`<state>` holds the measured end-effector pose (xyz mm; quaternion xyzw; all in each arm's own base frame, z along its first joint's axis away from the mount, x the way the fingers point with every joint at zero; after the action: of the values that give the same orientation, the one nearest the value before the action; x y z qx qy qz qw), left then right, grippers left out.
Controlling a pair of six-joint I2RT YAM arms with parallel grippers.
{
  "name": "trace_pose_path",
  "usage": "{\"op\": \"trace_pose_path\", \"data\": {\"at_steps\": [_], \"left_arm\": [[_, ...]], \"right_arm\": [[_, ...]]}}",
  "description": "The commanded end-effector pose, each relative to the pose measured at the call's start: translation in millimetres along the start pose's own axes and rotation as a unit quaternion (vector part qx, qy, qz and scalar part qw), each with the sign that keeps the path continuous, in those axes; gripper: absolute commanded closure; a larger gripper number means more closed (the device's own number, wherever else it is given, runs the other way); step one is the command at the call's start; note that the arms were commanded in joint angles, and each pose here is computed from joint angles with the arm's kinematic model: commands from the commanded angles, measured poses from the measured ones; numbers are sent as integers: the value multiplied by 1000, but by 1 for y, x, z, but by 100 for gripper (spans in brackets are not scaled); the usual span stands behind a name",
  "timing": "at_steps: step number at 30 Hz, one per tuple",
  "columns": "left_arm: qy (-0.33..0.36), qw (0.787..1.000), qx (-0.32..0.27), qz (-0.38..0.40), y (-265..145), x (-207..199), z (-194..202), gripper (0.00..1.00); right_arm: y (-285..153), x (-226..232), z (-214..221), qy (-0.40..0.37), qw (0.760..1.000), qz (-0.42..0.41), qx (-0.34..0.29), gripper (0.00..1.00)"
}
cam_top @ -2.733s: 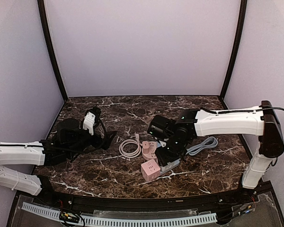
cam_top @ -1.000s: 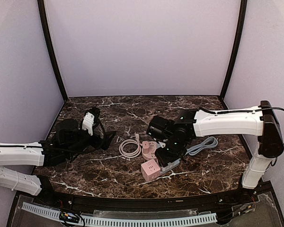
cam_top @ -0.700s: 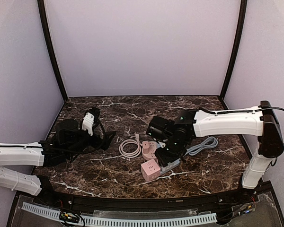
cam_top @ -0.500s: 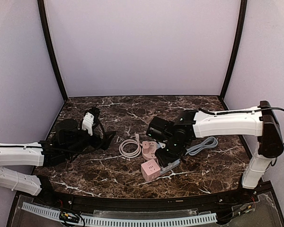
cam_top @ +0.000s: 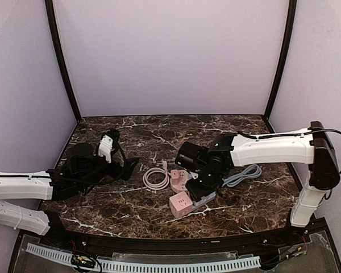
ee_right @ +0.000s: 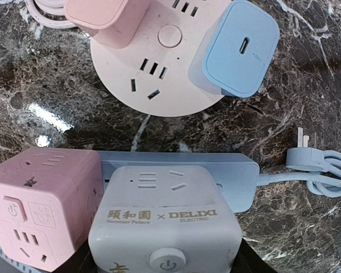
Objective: Insert the plug
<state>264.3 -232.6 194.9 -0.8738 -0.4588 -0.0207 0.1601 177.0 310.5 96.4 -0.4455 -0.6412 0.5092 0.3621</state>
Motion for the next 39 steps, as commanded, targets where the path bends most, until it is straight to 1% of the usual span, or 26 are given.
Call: {"op": "trace_pose_path", "data": {"at_steps": [1,17,24,31,39], "left_arm": [[-5,1000,-5,0,-4,1,1,2],[-5,1000,-6,0,-5,2,0,2],[-5,1000,-6,0,-5,2,1,2],[-5,1000,-6,2,-5,1,1,2],[-4,1000,-5,1,-4,1,1,2]], "right_arm": [[13,-13,6,0,999,46,13,100],[48,-24,18,-9,993,99,56,100],[68,-27,30,-13,991,105,76,100],[73,-31,34,-11,991,107,79,100],[63,-28,26,-6,993,101,61,100]]}}
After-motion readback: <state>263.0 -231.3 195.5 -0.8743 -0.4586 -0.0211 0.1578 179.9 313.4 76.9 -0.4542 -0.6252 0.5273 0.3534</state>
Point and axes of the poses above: each gripper's point midway between its finger pads, its own y axis out along the fingers, its own x axis along the line the jaws close on, z = x × y, the point moved 1 cm from there along -y, back along the fingers, and after that the axes turned 12 degrees about y, right-handed, at the moved point
